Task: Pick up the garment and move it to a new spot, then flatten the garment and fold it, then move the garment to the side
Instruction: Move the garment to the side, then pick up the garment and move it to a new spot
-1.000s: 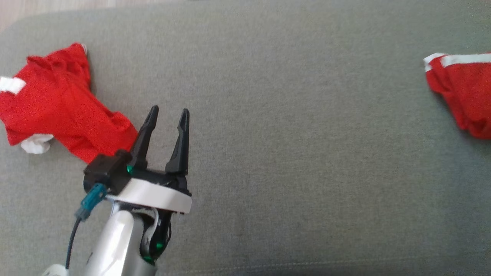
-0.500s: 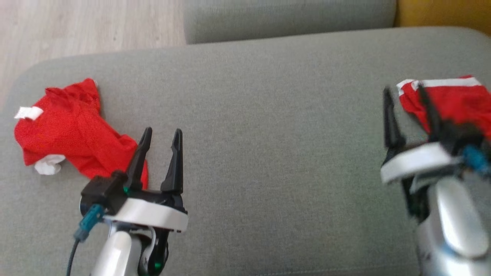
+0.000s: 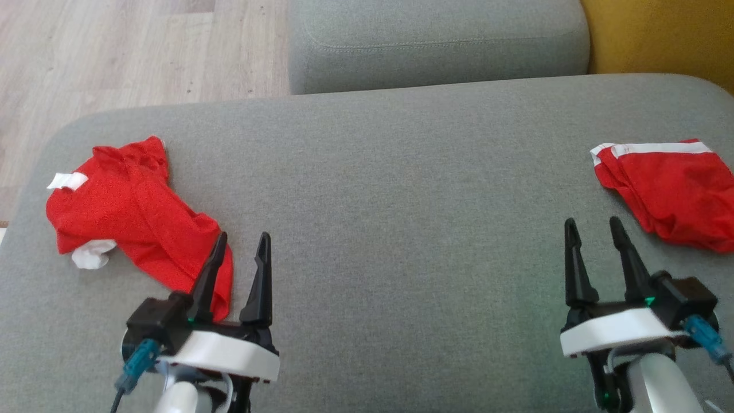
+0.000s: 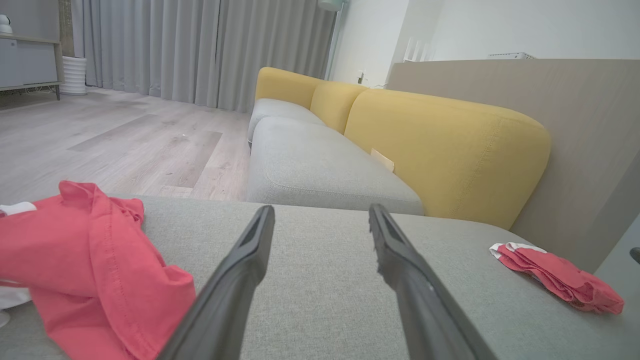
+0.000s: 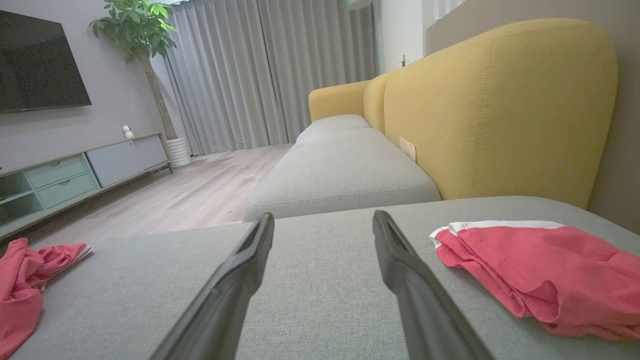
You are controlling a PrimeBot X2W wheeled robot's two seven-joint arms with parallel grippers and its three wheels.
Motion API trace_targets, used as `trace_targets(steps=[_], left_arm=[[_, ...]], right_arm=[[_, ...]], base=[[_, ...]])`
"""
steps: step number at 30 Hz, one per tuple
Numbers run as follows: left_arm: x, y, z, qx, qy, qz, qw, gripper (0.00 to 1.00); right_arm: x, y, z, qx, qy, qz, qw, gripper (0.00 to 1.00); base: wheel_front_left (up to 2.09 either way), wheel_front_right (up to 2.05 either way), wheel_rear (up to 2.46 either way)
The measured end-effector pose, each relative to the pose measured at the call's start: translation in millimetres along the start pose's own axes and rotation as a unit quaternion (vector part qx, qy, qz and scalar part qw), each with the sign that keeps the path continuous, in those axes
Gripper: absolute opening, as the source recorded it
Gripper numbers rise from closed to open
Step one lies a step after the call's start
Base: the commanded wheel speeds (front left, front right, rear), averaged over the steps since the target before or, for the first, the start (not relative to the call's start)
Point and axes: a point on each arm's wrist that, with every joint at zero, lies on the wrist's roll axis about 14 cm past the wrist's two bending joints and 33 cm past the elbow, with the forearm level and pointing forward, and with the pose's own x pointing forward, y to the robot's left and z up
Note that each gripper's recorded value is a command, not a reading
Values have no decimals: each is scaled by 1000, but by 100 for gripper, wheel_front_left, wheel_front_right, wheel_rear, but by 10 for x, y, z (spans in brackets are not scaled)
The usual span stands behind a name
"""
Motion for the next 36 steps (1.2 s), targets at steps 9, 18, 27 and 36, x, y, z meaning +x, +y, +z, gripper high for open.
trace_targets(steps=[9,18,27,36], left_arm=[[-37,14,-12,1,2,5,1000,100],[-31,9,-12,1,2,5,1000,100],[-32,19,-10,2,2,8,1000,100],[-89,112,12,4,-1,25,1000,100]], right_arm=[[-33,50,88,3,-16,6,1000,100],[-31,38,127,7,-22,4,1000,100],[-30,33,141,11,-25,2,1000,100],[12,195,21,13,-6,27,1000,100]], base=[[0,0,0],[0,0,0],[0,0,0],[0,0,0]])
